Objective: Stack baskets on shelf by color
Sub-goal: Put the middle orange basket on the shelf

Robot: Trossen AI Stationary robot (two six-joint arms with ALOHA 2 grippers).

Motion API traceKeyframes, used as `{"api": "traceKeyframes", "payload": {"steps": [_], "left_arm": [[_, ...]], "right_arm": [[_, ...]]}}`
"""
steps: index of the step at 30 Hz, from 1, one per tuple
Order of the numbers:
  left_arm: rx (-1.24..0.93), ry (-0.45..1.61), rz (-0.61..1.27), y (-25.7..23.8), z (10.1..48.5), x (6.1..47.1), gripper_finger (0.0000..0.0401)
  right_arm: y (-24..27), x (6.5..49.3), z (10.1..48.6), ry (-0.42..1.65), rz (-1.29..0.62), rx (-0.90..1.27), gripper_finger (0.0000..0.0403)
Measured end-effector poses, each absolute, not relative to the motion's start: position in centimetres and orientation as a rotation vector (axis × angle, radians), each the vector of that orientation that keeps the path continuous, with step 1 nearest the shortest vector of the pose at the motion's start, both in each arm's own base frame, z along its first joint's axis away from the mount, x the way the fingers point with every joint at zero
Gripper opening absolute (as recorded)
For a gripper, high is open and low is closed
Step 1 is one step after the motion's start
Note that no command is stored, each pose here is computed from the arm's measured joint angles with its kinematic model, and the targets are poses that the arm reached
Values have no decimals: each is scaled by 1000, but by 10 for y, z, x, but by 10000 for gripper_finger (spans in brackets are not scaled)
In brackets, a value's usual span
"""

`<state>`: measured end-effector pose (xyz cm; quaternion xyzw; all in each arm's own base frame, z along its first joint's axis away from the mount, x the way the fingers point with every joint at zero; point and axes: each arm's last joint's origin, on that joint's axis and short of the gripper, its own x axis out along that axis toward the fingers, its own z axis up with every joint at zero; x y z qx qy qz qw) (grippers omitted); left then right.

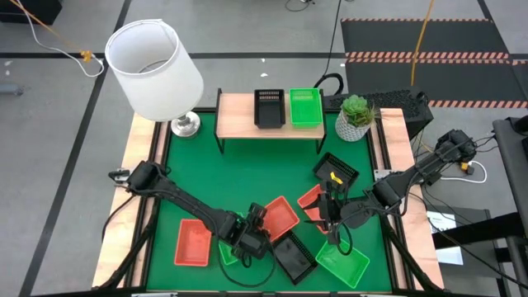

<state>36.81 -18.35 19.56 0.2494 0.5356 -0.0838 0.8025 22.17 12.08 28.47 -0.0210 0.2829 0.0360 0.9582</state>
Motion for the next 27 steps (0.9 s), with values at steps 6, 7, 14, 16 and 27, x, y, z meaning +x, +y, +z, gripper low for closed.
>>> {"api": "traceKeyframes", "payload": {"steps": [6, 7, 14, 16, 27], "left_arm": [[546, 1160, -216, -182, 187, 366, 153], [542, 1156, -218, -181, 186, 367, 151], [553, 1114, -239, -185, 187, 368, 152], [562, 1104, -249, -187, 187, 368, 155], [590, 1122, -278, -176, 183, 375, 107]], "right_arm": [[121, 222, 285, 574, 74, -45, 167], [121, 222, 285, 574, 75, -45, 167], [121, 222, 285, 574, 75, -45, 167], [121, 222, 285, 574, 74, -45, 167], [121, 222, 285, 574, 75, -44, 167]]}}
